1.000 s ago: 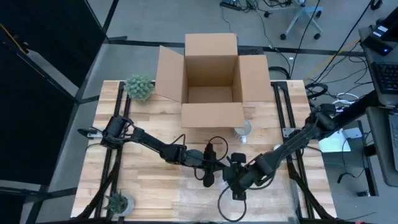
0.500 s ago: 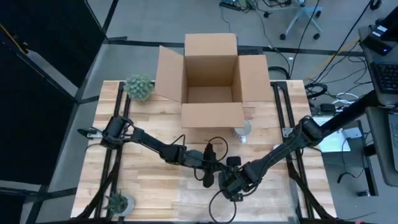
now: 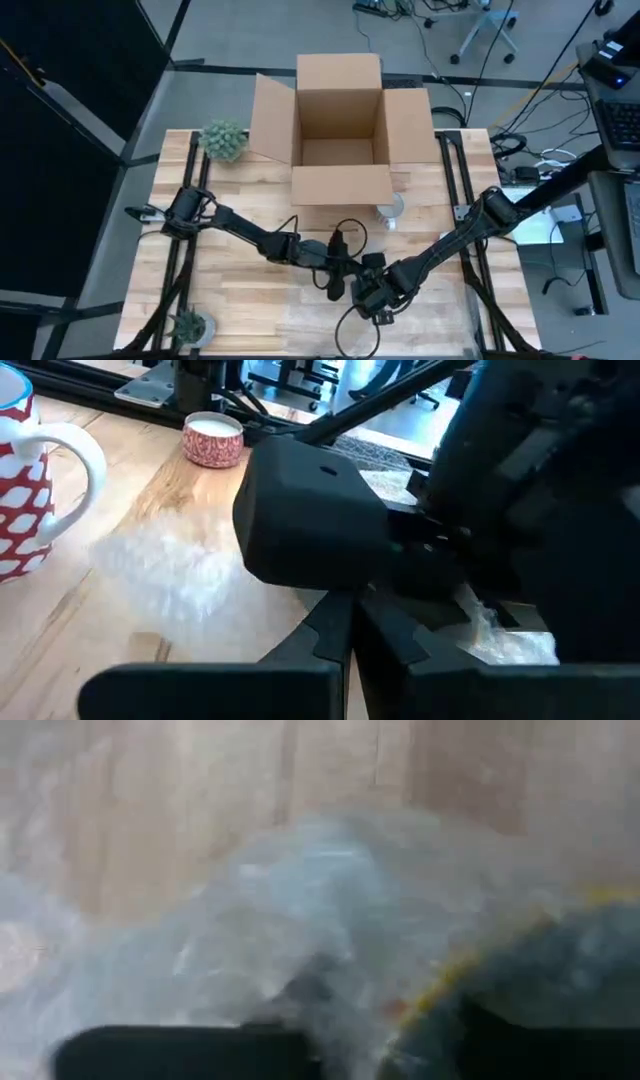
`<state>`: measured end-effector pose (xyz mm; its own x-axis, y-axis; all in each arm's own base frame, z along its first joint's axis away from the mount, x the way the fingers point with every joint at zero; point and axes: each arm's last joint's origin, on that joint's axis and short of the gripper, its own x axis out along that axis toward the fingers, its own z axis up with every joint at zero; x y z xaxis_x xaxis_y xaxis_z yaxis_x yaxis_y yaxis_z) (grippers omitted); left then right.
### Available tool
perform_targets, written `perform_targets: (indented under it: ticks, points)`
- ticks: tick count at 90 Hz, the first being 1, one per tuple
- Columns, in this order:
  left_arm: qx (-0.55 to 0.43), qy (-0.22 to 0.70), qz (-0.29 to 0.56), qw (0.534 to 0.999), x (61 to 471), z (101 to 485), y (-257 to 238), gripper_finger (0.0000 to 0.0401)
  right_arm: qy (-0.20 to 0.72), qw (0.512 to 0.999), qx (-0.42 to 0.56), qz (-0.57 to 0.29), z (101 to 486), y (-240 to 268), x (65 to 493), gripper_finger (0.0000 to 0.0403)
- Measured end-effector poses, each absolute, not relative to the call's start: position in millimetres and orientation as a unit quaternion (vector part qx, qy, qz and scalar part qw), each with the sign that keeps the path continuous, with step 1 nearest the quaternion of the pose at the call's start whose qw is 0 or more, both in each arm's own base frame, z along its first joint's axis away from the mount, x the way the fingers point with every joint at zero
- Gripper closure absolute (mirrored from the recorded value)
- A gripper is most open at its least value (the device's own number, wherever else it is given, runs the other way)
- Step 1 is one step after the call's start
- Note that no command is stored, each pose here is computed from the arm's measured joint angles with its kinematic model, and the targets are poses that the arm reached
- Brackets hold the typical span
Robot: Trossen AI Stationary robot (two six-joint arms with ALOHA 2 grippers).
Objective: Wrap mug
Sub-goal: Put the wrapped orange mug into the cardboard box
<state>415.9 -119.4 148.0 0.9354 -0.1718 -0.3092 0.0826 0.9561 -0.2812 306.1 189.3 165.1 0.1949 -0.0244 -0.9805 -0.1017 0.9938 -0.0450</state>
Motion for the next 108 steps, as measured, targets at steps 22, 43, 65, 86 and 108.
perform_targets:
  ticks: [22, 43, 65, 86, 108]
  points:
    - [-0.137, 0.152, -0.084, 0.975, 413, 156, -125, 0.0401, 0.633, 0.771, -0.059, 0.038, 196, 195, 314, 0.0378]
    - [-0.117, 0.119, -0.104, 0.98, 401, 203, -129, 0.0401, 0.617, 0.783, -0.071, 0.04, 250, 202, 310, 0.0381]
    - [-0.102, 0.173, -0.103, 0.974, 377, 236, -125, 0.0401, 0.594, 0.798, -0.088, 0.05, 315, 201, 306, 0.0381]
    - [-0.067, 0.27, -0.036, 0.96, 353, 242, -115, 0.0401, 0.504, 0.855, -0.085, 0.09, 387, 195, 306, 0.0382]
    - [-0.038, 0.334, -0.014, 0.942, 339, 236, -115, 0.0401, 0.417, 0.9, -0.094, 0.089, 450, 163, 298, 0.0382]
